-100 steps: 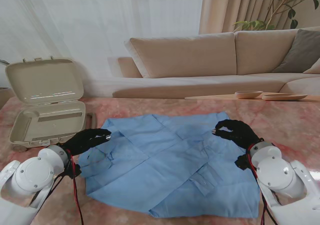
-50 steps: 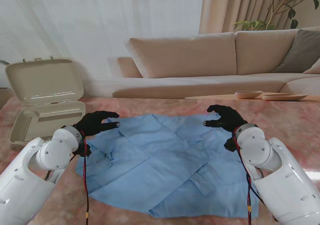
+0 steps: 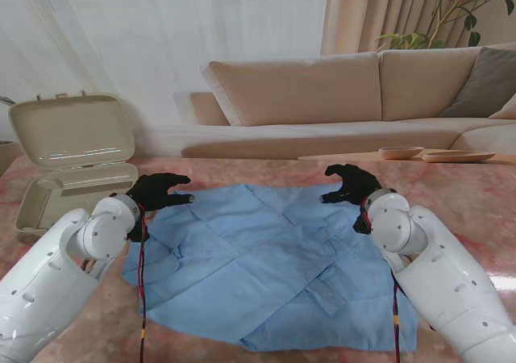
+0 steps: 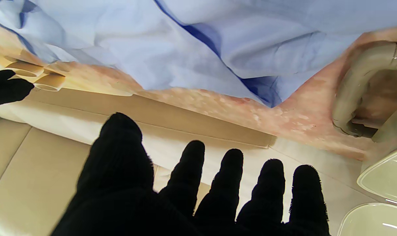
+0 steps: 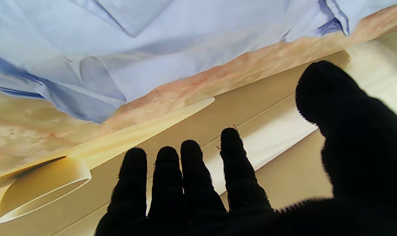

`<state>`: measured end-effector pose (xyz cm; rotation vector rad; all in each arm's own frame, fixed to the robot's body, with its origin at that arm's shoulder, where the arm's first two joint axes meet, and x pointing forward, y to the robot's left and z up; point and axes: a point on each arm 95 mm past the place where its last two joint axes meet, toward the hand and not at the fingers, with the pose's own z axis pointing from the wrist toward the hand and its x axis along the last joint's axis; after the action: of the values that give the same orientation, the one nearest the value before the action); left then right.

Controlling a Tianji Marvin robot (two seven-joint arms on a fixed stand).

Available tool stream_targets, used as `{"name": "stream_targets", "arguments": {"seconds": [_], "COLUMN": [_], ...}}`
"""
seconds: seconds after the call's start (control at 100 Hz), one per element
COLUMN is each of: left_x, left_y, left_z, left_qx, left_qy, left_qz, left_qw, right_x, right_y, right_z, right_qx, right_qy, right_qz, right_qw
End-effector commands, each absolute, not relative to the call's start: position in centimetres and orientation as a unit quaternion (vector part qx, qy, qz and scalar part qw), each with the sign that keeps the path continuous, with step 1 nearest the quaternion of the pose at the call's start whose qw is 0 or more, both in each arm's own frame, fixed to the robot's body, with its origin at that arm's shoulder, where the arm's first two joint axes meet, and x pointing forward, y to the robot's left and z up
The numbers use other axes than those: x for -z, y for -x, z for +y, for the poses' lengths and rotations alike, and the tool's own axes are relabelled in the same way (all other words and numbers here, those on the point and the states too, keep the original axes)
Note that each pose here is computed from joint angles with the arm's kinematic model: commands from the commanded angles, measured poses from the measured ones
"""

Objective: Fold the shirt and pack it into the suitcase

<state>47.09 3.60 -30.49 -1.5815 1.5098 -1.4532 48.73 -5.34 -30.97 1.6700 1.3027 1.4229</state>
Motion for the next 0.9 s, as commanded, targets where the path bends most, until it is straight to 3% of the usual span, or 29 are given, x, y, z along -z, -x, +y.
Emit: {"name": "stream_targets", "arguments": {"seconds": [0.0,0.56,0.89], "left_x": [30.7,32.7,33.8], "left_y": [-47.7,-51.3,-52.0], "left_z": [3.7,4.1,3.7], "left_qx": [0.533,0.493,0.484], "left_qy": [0.583,0.581,0.585], "left_qz": [0.556,0.597,0.605], "left_qw": [0.256,0.250,0.240], "right_x": [31.0,34.3,36.0], "right_y": [-49.3,-53.3,-53.9], "right_z": [-5.2,-5.9,-6.6], "right_qx": [-0.532,-0.479,-0.454], "right_qy": [-0.632,-0.663,-0.681], "right_qz": [0.486,0.498,0.502], "right_qw": [0.285,0.290,0.282]}}
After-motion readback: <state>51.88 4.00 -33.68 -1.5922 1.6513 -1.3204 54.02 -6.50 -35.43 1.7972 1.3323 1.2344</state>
